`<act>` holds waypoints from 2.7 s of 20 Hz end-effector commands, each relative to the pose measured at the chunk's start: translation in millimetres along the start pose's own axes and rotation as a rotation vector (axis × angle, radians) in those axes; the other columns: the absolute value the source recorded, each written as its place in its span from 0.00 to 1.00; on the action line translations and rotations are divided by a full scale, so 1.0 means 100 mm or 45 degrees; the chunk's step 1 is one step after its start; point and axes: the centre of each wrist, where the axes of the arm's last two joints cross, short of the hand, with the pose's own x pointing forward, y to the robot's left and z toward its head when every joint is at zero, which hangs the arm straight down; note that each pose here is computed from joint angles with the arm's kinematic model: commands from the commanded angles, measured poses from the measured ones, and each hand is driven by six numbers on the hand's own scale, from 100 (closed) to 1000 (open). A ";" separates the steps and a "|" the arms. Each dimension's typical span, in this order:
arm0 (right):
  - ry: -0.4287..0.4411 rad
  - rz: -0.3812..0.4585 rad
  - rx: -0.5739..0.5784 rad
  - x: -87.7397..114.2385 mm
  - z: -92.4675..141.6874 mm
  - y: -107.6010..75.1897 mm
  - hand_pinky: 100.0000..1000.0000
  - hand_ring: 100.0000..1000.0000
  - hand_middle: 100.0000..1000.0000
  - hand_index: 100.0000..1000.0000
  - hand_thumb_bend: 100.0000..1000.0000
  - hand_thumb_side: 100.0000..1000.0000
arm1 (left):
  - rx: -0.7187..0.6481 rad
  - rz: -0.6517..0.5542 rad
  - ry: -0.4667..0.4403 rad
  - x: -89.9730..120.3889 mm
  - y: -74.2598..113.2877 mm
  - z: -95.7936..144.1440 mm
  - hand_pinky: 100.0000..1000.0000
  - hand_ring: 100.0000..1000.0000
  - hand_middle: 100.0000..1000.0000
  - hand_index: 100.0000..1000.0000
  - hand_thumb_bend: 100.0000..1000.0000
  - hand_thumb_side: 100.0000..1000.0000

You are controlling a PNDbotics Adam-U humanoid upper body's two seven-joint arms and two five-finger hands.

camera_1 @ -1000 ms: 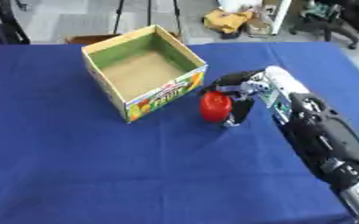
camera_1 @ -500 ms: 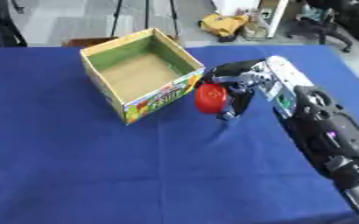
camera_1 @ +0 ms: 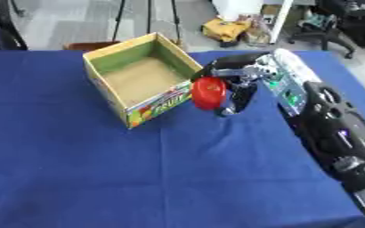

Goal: Pick up objects on the table and place them in the box.

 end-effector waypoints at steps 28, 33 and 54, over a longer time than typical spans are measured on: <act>0.406 -0.172 -0.144 -0.49 -0.08 -0.47 0.00 0.22 0.63 0.95 0.00 0.00 | -0.055 0.027 -0.116 0.19 -0.01 -0.18 0.54 0.28 0.49 0.73 1.00 0.73; 0.503 -0.120 -0.162 -0.50 -0.15 -0.37 0.00 0.29 0.74 0.97 0.00 0.00 | -0.060 0.036 -0.131 0.22 -0.03 -0.21 0.54 0.28 0.49 0.73 1.00 0.73; 0.536 0.076 -0.240 -0.51 -0.17 -0.27 1.00 1.00 1.00 1.00 0.33 0.47 | -0.051 0.039 -0.135 0.22 -0.03 -0.22 0.54 0.27 0.49 0.73 1.00 0.73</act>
